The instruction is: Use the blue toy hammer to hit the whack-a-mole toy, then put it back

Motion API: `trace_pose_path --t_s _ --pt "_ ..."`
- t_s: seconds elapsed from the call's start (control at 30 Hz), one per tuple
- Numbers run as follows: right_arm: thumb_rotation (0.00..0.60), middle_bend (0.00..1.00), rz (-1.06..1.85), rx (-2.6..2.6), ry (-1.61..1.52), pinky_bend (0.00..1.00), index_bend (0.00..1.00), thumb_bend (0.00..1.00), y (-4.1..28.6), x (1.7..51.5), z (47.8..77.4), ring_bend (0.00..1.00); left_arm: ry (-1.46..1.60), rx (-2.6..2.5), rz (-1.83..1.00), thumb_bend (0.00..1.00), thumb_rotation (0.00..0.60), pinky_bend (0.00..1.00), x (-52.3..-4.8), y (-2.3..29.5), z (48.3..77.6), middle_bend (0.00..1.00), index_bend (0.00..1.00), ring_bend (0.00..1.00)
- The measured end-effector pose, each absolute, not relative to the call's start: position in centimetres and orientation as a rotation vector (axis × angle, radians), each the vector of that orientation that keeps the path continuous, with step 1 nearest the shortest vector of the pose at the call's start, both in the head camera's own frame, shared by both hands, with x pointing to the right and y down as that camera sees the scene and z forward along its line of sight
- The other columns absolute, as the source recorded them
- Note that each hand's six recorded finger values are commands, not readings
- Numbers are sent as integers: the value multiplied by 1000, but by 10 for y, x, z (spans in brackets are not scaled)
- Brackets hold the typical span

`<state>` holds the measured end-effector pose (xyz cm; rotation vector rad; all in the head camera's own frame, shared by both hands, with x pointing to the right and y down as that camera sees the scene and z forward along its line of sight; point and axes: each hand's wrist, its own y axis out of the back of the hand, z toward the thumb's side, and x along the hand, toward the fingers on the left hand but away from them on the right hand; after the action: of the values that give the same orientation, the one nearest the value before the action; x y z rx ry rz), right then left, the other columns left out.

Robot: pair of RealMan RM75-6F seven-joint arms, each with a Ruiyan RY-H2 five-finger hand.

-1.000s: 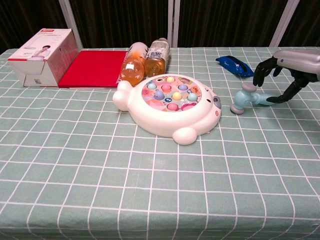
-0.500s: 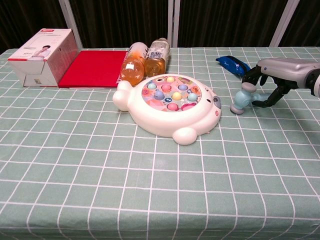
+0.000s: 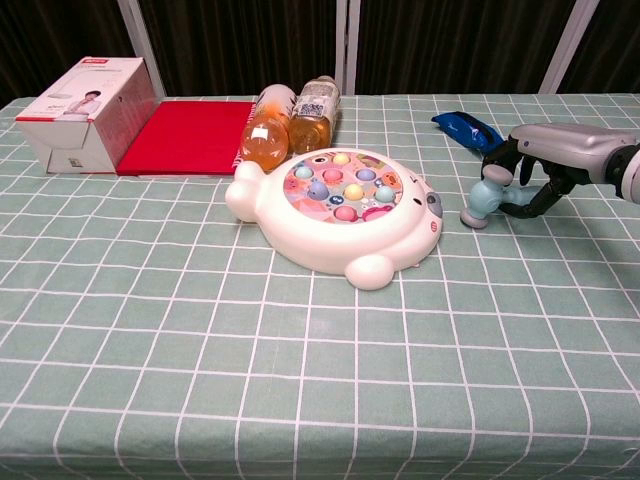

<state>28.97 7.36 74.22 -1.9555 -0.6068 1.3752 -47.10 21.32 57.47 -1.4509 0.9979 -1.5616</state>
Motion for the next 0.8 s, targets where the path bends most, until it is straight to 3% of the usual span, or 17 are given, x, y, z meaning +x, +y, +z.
trace_pose_path --t_s 0.57,0.8 --pt "600 468 1366 -1977 -627 411 505 343 72 292 744 367 1000 -1446 -1568 0 600 17 -472 216 573 150 204 48" --pt "600 511 1342 -1980 -644 481 568 491 72 292 742 414 997 -1450 -1574 0 600 17 -471 216 573 150 204 48"
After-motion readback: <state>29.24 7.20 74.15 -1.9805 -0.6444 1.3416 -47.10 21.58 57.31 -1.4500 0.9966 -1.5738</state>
